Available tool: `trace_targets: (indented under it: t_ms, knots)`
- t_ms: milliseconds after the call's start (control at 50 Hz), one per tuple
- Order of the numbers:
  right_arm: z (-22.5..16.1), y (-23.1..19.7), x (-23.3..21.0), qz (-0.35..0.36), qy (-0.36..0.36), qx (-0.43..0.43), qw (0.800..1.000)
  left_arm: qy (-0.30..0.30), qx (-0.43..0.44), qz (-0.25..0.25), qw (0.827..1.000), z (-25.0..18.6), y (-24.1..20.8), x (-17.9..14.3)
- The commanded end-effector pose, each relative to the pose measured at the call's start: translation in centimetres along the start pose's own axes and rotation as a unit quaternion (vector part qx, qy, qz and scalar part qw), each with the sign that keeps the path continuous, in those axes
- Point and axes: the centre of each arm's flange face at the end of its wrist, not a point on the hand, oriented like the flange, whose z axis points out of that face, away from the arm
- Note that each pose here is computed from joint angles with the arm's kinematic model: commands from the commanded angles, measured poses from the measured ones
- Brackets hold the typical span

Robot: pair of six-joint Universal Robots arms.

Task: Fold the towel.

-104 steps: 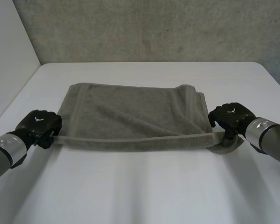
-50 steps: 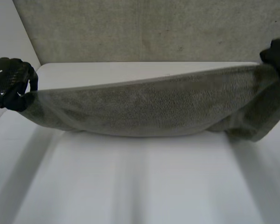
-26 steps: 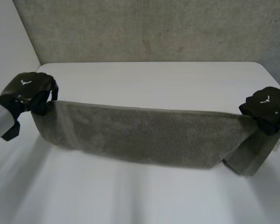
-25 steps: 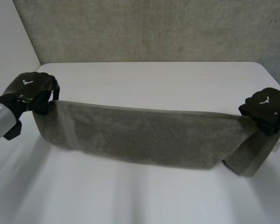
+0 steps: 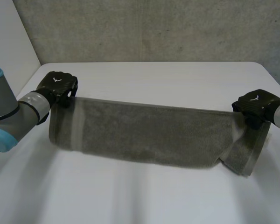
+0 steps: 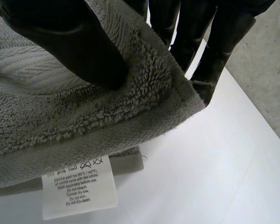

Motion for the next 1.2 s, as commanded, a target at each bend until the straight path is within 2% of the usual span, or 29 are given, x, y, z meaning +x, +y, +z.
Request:
trace_targets:
  t_ms: [20,100,120,160,180,200,220,240,260,280,300,320,360,380,400,420,440,500,520,540,580,660,720,760,860,900,1000,1100,1200]
  knots:
    - [0.8,-0.9,0.3,-0.011,0.009,0.008,1.000,-0.001,0.017,0.004,1.000,1.1,-0.7,-0.1]
    - [1.5,-4.1,1.7,-0.045,0.039,0.056,0.997,-0.017,0.052,0.019,0.998,1.8,-2.7,-1.2]
    - [1.5,-4.2,1.7,-0.046,0.039,0.056,0.997,-0.035,0.074,0.027,0.996,2.5,-4.0,-2.2]
    - [1.6,-9.2,4.9,-0.073,0.110,0.133,0.982,-0.064,0.098,0.035,0.992,3.1,-5.7,-3.3]
    - [1.6,-9.3,4.9,-0.073,0.111,0.133,0.982,-0.107,0.128,0.037,0.985,3.4,-7.9,-4.9]
    - [1.0,-12.7,6.6,-0.075,0.159,0.193,0.965,-0.108,0.128,0.037,0.985,3.4,-7.9,-4.9]
    - [-0.1,-16.2,8.0,-0.065,0.202,0.266,0.940,-0.154,0.170,0.034,0.973,3.4,-10.5,-6.3]
    - [-0.1,-16.3,8.0,-0.065,0.202,0.267,0.940,-0.187,0.220,0.020,0.957,3.2,-13.2,-7.1]
    - [-1.7,-19.2,9.7,-0.045,0.242,0.336,0.909,-0.188,0.221,0.019,0.957,3.2,-13.2,-7.1]
    - [-1.8,-19.2,9.7,-0.045,0.242,0.337,0.909,-0.206,0.275,-0.007,0.939,2.6,-15.7,-8.0]
    - [-3.2,-21.2,11.2,-0.023,0.267,0.396,0.878,-0.208,0.327,-0.036,0.921,1.6,-18.0,-8.9]
    - [-4.5,-22.5,12.3,0.005,0.272,0.442,0.855,-0.208,0.327,-0.036,0.921,1.6,-18.1,-8.9]
    - [-5.3,-23.1,12.6,0.025,0.264,0.463,0.846,-0.189,0.405,-0.090,0.890,-0.7,-21.7,-10.1]
    - [-5.7,-23.4,12.6,0.040,0.251,0.469,0.846,-0.188,0.405,-0.090,0.890,-0.7,-21.7,-10.1]
    - [-5.7,-23.4,12.6,0.040,0.251,0.469,0.846,-0.173,0.420,-0.108,0.884,-1.1,-22.3,-10.3]
    - [-5.4,-23.0,12.2,0.045,0.238,0.455,0.857,-0.173,0.420,-0.108,0.884,-1.1,-22.3,-10.3]
    - [-5.1,-22.7,11.5,0.047,0.221,0.438,0.870,-0.154,0.419,-0.118,0.887,-1.0,-22.2,-10.1]
    - [-4.7,-22.2,10.7,0.046,0.202,0.420,0.884,-0.126,0.395,-0.117,0.902,-0.6,-21.1,-9.6]
    - [-4.0,-21.6,9.9,0.042,0.183,0.400,0.897,-0.118,0.374,-0.118,0.912,-0.2,-19.9,-9.6]
    - [-3.0,-21.0,8.8,0.034,0.163,0.381,0.909,-0.118,0.374,-0.118,0.912,-0.2,-19.9,-9.6]
    - [-2.3,-20.5,7.8,0.022,0.147,0.366,0.919,-0.117,0.321,-0.127,0.931,0.6,-16.3,-10.4]
    - [0.1,-17.8,5.4,-0.020,0.110,0.308,0.945,-0.117,0.266,-0.142,0.946,1.2,-12.2,-10.3]
    - [1.0,-16.7,4.6,-0.030,0.095,0.292,0.951,-0.103,0.212,-0.152,0.960,1.3,-8.4,-9.0]
    - [2.9,-13.4,1.9,-0.042,0.038,0.251,0.966,-0.093,0.186,-0.153,0.966,1.2,-6.5,-8.2]
    - [5.4,-8.4,-2.0,-0.060,-0.022,0.205,0.977,-0.068,0.124,-0.127,0.982,0.6,-1.4,-6.4]
    - [6.0,-6.8,-3.0,-0.062,-0.030,0.191,0.979,-0.045,0.093,-0.089,0.991,0.0,1.7,-4.4]
    - [7.1,-3.5,-4.8,-0.060,-0.030,0.173,0.983,-0.012,0.053,-0.029,0.998,-1.3,4.9,-1.8]
    - [6.8,-2.5,-5.0,-0.053,-0.020,0.158,0.986,0.005,0.036,0.011,0.999,-2.6,5.7,-0.7]
    - [4.1,-3.5,-3.4,-0.052,0.004,0.156,0.986,-0.015,0.041,0.022,0.999,-3.7,4.7,-2.0]
